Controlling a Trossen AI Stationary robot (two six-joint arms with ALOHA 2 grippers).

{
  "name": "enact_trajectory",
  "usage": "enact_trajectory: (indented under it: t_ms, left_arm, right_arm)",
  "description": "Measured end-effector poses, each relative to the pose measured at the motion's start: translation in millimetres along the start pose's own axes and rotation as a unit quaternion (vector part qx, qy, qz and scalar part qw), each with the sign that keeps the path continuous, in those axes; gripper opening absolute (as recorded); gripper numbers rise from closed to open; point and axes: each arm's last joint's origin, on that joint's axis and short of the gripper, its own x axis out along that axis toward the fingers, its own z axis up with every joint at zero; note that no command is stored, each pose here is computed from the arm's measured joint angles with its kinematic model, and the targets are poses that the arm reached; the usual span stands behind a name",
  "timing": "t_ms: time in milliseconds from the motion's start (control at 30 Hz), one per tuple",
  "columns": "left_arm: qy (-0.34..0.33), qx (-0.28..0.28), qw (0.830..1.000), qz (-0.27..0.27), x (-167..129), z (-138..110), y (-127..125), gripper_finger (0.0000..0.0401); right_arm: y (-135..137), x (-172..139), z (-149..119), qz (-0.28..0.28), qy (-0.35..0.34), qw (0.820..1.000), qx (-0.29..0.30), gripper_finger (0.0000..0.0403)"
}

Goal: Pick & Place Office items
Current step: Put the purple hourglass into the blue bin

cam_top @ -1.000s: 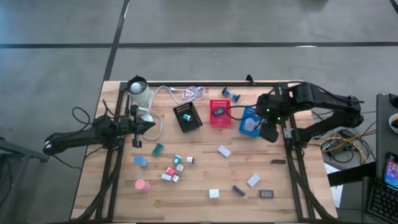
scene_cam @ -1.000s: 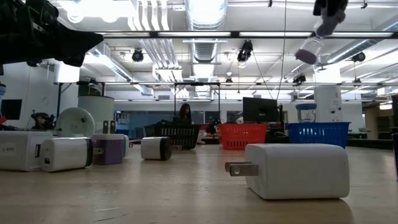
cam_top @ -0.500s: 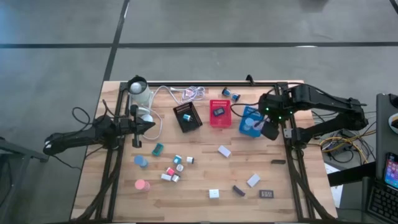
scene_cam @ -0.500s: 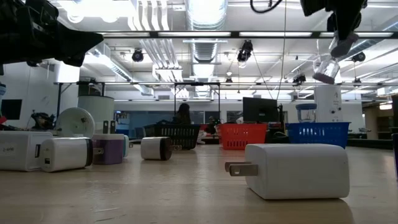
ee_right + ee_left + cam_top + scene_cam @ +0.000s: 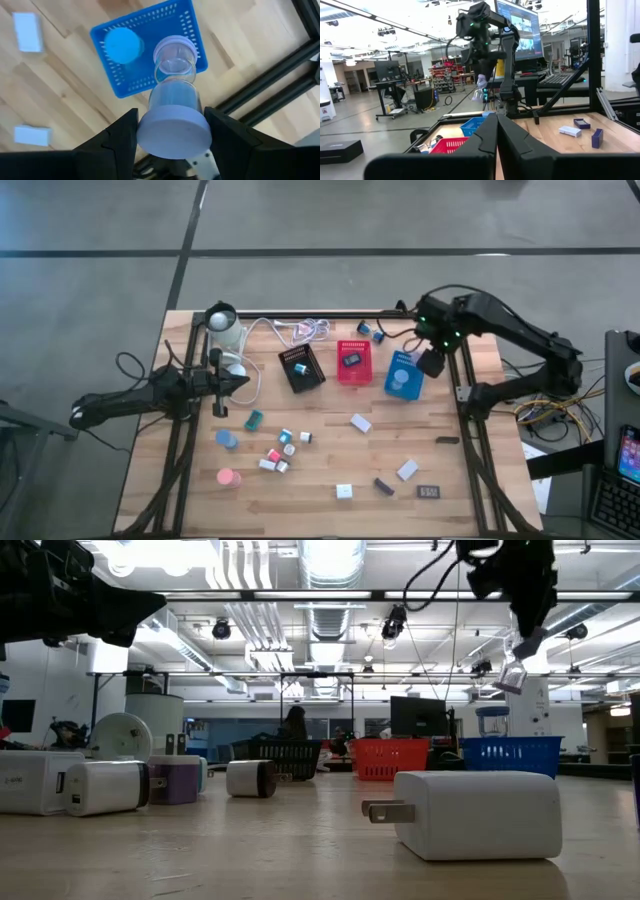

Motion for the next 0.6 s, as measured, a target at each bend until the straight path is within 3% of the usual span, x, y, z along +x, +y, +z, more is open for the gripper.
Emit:
enact_trajectory:
  t_ms: [267, 600]
  left_arm:
    - [0.0, 0.0, 1.0, 0.0, 0, 0, 0, 0.0015]
    - [0.005, 0.004, 1.0, -0.001, 0, -1, 0, 0.0009]
  right_arm:
    - [-15, 28, 34, 0.007, 0.064, 0.997, -0.043, 0.0194]
    - [-22, 51, 60, 0.032, 0.07, 0.993, -0.094, 0.0194]
